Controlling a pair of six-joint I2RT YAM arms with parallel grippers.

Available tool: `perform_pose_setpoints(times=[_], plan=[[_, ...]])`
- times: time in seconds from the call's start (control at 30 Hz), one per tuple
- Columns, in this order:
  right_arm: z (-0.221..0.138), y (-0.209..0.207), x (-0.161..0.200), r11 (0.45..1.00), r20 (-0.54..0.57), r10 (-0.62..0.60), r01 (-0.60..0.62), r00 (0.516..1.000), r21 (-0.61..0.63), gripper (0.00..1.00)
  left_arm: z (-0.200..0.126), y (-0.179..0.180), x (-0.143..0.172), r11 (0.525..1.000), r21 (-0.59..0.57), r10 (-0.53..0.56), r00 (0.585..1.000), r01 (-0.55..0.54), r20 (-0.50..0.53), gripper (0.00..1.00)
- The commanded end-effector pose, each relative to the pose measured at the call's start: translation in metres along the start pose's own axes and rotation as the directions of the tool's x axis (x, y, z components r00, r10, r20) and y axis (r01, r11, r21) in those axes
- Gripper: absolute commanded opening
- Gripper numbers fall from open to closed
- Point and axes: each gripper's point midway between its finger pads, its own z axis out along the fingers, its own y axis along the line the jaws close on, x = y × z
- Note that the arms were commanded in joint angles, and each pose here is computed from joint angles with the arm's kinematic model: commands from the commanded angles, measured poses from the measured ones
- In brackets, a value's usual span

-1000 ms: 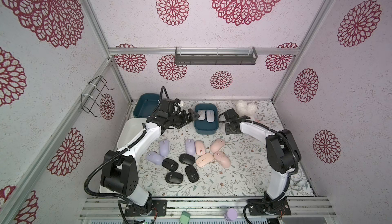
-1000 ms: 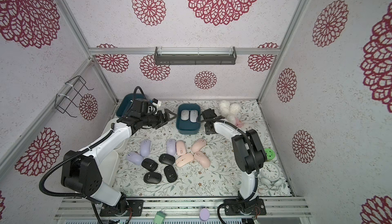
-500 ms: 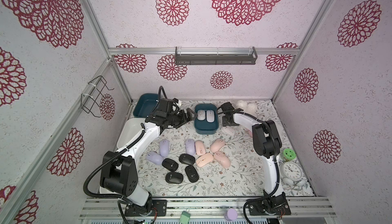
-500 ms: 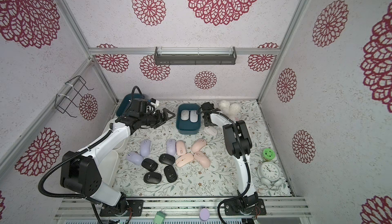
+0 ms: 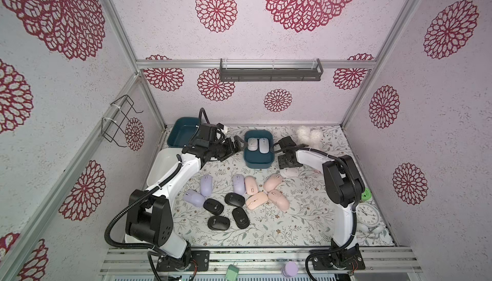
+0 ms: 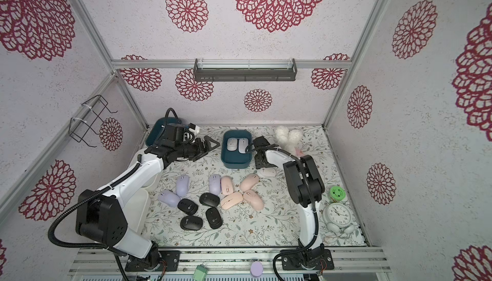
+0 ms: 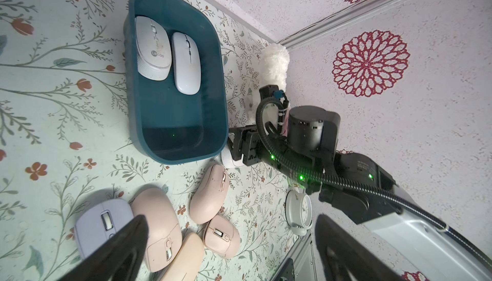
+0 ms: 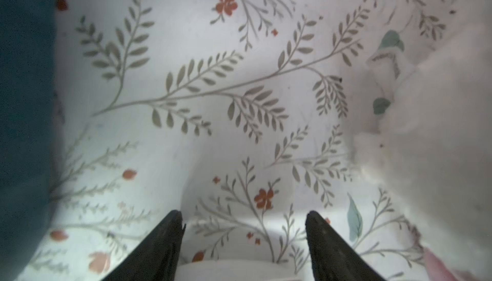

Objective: Place the mice by color into the storage box
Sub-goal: Adjust the mouse at the center of the board, then pick up the mouse from the center of the board.

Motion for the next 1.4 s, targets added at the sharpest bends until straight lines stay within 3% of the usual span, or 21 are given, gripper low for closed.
perform_pose_setpoints(times=[0.0, 0.17, 0.5, 0.6, 0.73, 0.83, 1.37], plan=[[-0.028, -0.002, 0.003, 0.999, 0.039, -0.038, 0.038, 0.999, 0.004, 0.76, -0.010, -0.014, -0.010, 0.999, 0.035, 0.028, 0.999, -0.029, 0.036, 1.00], [-0.036, -0.012, 0.040, 0.997, -0.008, -0.076, 0.076, 0.997, 0.035, 0.76, -0.008, -0.015, -0.008, 0.999, 0.037, 0.029, 0.999, -0.031, 0.029, 1.00], [-0.060, -0.044, 0.095, 0.996, -0.070, -0.027, 0.033, 0.997, 0.078, 0.71, -0.004, -0.021, -0.002, 0.998, 0.048, 0.045, 0.999, -0.045, 0.011, 0.99], [-0.066, -0.048, 0.095, 0.998, -0.057, 0.023, -0.020, 0.998, 0.067, 0.70, -0.003, -0.022, -0.001, 0.998, 0.050, 0.044, 0.999, -0.044, 0.008, 0.99], [-0.067, -0.036, 0.084, 0.992, -0.052, 0.108, -0.111, 0.993, -0.059, 0.79, -0.004, -0.024, -0.001, 0.997, 0.056, 0.044, 0.999, -0.044, 0.005, 1.00], [-0.062, -0.033, 0.076, 0.976, -0.065, 0.175, -0.182, 0.982, -0.119, 0.80, -0.005, -0.024, 0.000, 0.997, 0.055, 0.046, 0.999, -0.047, 0.008, 1.00], [-0.034, -0.036, 0.088, 0.966, -0.135, 0.221, -0.235, 0.966, -0.103, 0.75, -0.004, -0.027, 0.002, 0.997, 0.061, 0.045, 0.999, -0.045, -0.003, 1.00]])
